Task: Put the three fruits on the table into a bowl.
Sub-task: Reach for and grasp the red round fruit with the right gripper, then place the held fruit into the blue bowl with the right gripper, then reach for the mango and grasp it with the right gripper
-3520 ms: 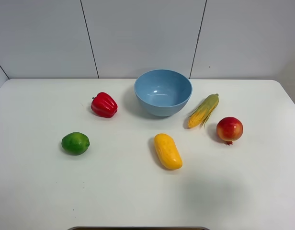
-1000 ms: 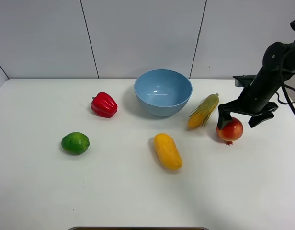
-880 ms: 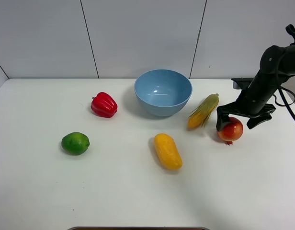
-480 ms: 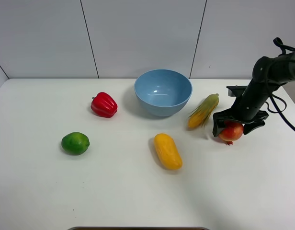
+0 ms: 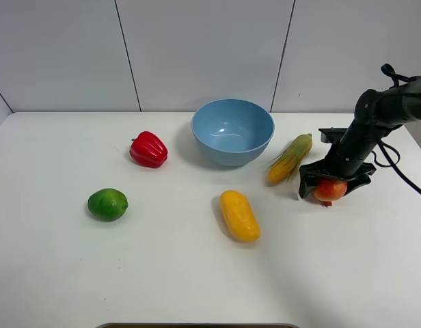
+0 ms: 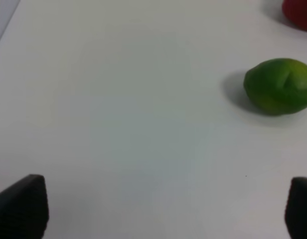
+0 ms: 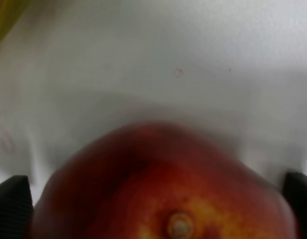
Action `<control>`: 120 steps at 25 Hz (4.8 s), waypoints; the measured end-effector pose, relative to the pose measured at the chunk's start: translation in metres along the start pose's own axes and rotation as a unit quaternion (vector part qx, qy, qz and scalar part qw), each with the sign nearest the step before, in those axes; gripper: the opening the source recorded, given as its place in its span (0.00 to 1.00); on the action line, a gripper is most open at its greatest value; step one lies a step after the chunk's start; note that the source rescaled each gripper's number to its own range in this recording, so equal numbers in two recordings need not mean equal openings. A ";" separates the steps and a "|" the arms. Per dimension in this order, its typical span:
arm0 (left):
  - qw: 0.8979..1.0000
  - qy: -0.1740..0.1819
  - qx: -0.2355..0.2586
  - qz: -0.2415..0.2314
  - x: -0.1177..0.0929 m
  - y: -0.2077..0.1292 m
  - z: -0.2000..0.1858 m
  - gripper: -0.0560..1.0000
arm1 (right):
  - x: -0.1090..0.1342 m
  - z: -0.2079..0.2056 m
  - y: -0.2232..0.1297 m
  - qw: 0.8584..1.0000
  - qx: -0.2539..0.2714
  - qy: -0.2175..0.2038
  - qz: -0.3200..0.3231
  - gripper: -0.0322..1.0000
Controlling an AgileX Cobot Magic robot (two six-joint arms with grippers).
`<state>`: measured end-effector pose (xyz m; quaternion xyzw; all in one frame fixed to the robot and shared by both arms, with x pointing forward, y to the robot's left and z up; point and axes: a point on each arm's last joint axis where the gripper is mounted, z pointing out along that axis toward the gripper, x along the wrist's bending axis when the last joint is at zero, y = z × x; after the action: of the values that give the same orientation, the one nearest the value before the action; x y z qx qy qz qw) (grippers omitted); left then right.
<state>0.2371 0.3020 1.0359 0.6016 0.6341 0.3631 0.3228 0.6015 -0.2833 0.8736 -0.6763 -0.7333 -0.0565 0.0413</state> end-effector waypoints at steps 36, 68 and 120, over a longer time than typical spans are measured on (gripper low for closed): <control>1.000 0.000 0.000 0.000 0.000 0.000 0.000 0.80 | 0.001 0.001 0.001 1.000 -0.003 0.004 0.004 0.36; 1.000 0.000 0.000 0.001 0.000 0.000 0.000 0.80 | 0.076 -0.184 0.014 0.973 -0.211 0.057 -0.074 0.36; 1.000 0.000 0.000 0.001 0.000 0.000 0.000 0.80 | 0.139 -0.073 0.077 0.960 -0.236 0.053 -0.143 0.70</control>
<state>0.2371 0.3020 1.0359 0.6023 0.6334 0.3634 0.3224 0.6654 -0.1497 0.9672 -0.5506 -0.7851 -0.2693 -0.0890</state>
